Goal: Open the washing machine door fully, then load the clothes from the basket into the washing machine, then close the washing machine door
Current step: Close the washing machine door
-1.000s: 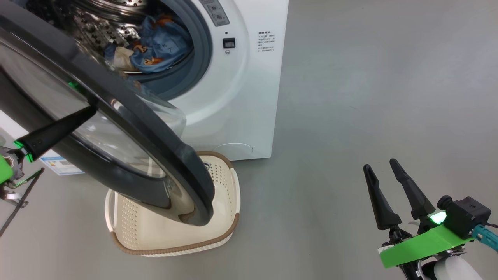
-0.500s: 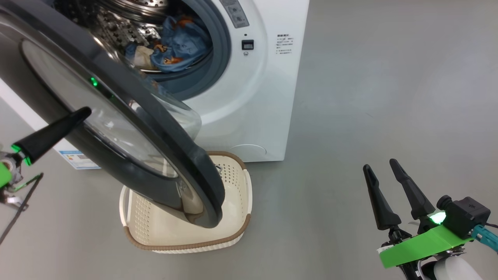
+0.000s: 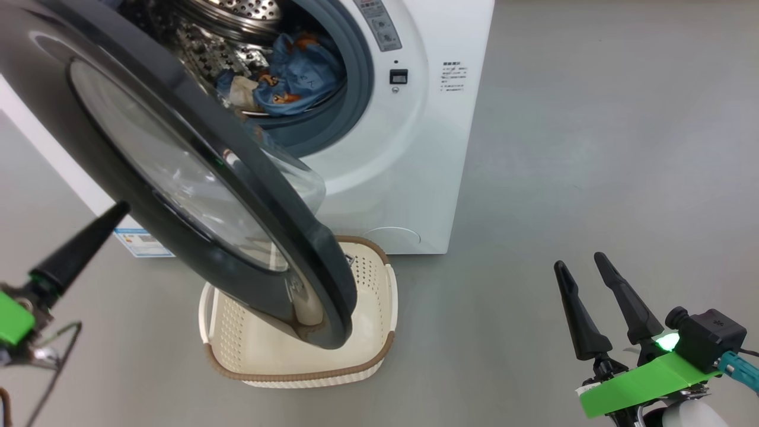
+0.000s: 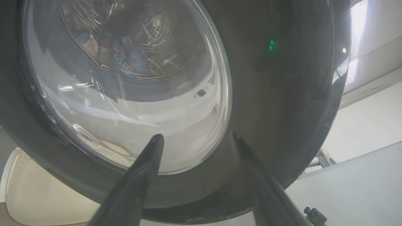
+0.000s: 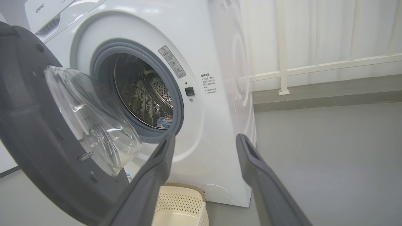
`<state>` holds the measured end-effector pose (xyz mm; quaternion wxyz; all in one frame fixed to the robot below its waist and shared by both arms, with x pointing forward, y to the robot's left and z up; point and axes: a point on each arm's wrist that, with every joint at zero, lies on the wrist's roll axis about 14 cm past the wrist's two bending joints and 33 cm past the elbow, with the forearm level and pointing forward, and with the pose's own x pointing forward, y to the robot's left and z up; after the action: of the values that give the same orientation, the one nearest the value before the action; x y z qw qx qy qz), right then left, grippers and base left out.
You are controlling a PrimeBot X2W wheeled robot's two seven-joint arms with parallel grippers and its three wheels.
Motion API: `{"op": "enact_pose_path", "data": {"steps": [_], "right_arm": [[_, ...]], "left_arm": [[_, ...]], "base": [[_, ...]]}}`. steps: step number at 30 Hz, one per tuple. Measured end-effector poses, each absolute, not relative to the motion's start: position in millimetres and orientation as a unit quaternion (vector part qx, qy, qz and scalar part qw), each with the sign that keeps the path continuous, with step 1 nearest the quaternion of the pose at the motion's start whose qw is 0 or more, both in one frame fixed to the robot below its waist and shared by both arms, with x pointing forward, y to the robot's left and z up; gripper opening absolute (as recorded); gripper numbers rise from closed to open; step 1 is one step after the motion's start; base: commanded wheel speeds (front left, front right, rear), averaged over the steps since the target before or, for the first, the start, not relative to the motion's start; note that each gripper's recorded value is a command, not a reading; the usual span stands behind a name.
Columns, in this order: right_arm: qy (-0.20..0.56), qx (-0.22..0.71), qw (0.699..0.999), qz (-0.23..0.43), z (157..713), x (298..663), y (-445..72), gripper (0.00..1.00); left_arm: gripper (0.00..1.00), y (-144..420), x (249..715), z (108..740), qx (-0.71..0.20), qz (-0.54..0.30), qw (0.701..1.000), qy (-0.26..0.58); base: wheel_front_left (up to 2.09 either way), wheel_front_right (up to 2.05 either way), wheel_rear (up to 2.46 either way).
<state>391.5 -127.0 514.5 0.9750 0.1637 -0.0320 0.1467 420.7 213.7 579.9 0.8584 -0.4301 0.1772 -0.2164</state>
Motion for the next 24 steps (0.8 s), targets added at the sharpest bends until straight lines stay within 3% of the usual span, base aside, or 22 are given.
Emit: {"op": "enact_pose_path", "data": {"steps": [17,24], "right_arm": [[-0.026,0.163,0.972,0.165,512,395,-116,1.0],[-0.022,0.163,0.971,0.173,510,397,-110,1.0]], "left_arm": [[1.0,260,391,520,-0.5,-0.047,0.86,0.094],[1.0,271,375,498,-0.481,0.012,0.874,0.067]], "base": [[0.0,0.0,0.0],[0.0,0.0,0.0]]}}
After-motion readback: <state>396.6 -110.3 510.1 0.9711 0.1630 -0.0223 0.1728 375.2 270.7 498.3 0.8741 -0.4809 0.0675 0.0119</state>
